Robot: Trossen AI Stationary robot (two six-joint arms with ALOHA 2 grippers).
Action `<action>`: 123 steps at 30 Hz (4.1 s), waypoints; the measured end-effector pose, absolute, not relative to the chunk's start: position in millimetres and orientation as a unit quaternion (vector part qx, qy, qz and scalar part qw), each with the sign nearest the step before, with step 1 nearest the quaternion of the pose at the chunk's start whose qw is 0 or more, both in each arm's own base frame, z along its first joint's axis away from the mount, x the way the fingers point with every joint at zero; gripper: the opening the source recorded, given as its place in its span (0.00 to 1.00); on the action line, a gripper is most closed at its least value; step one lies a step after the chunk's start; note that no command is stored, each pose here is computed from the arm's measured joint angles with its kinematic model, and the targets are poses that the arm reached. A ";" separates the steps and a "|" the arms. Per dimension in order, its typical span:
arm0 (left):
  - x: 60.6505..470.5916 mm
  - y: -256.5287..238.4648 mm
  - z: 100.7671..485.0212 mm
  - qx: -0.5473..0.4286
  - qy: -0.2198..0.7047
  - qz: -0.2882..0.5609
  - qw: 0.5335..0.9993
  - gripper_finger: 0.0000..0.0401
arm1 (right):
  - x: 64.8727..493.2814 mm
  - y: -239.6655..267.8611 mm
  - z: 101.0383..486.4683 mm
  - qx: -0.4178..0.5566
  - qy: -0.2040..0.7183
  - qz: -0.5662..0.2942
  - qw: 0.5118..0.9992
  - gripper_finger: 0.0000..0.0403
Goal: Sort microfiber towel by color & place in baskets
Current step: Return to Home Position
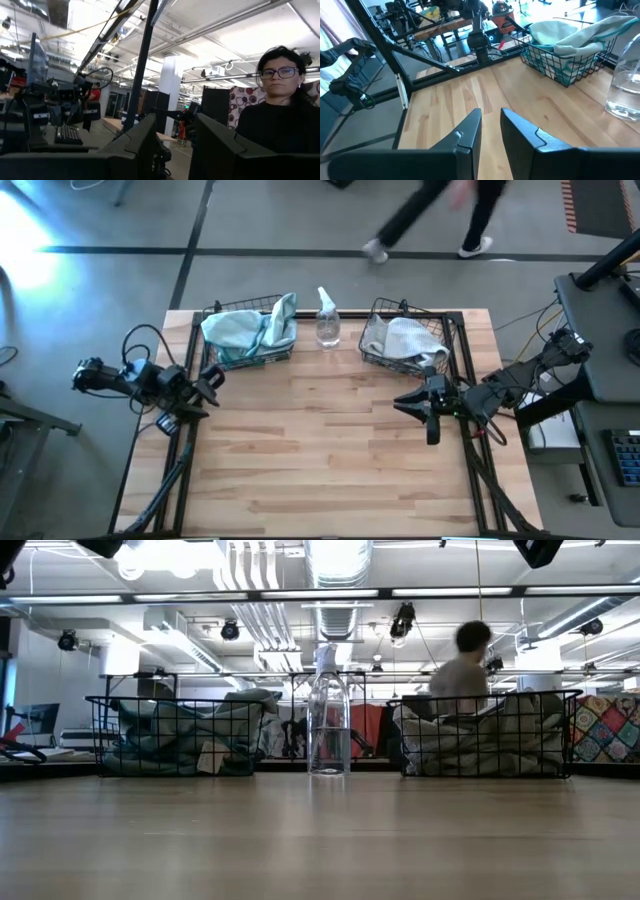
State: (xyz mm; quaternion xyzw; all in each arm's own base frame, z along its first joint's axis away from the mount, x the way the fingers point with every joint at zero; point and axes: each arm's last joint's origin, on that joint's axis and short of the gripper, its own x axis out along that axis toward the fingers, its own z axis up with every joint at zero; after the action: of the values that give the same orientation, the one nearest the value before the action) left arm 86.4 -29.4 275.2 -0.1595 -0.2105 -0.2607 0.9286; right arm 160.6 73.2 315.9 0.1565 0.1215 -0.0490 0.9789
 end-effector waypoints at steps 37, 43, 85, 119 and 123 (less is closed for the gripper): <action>63.0 -22.5 260.6 -0.158 -0.165 -0.246 0.942 0.30 | 146.3 61.7 276.7 0.185 0.032 -0.093 0.978 0.16; 63.0 -22.5 260.6 -0.158 -0.166 -0.246 0.942 0.30 | 135.1 55.6 269.3 0.187 -0.029 -0.075 0.979 0.16; 64.2 -22.9 257.6 -0.122 -0.158 -0.239 0.950 0.30 | 79.9 30.1 248.8 0.198 -0.186 0.040 0.962 0.16; 69.6 -24.3 236.9 -0.012 -0.074 -0.222 0.972 0.30 | 87.0 45.3 201.4 0.140 -0.146 0.208 0.957 0.16; 70.4 -24.5 230.6 -0.001 -0.043 -0.222 0.974 0.30 | 88.1 46.4 196.9 0.134 -0.123 0.214 0.960 0.16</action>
State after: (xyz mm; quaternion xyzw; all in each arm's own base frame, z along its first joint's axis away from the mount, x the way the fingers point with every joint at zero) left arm 70.4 -24.5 230.6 -0.0013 -0.0429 -0.2216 0.9742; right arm 88.1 46.4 196.9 0.1343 -0.1231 0.2140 0.9597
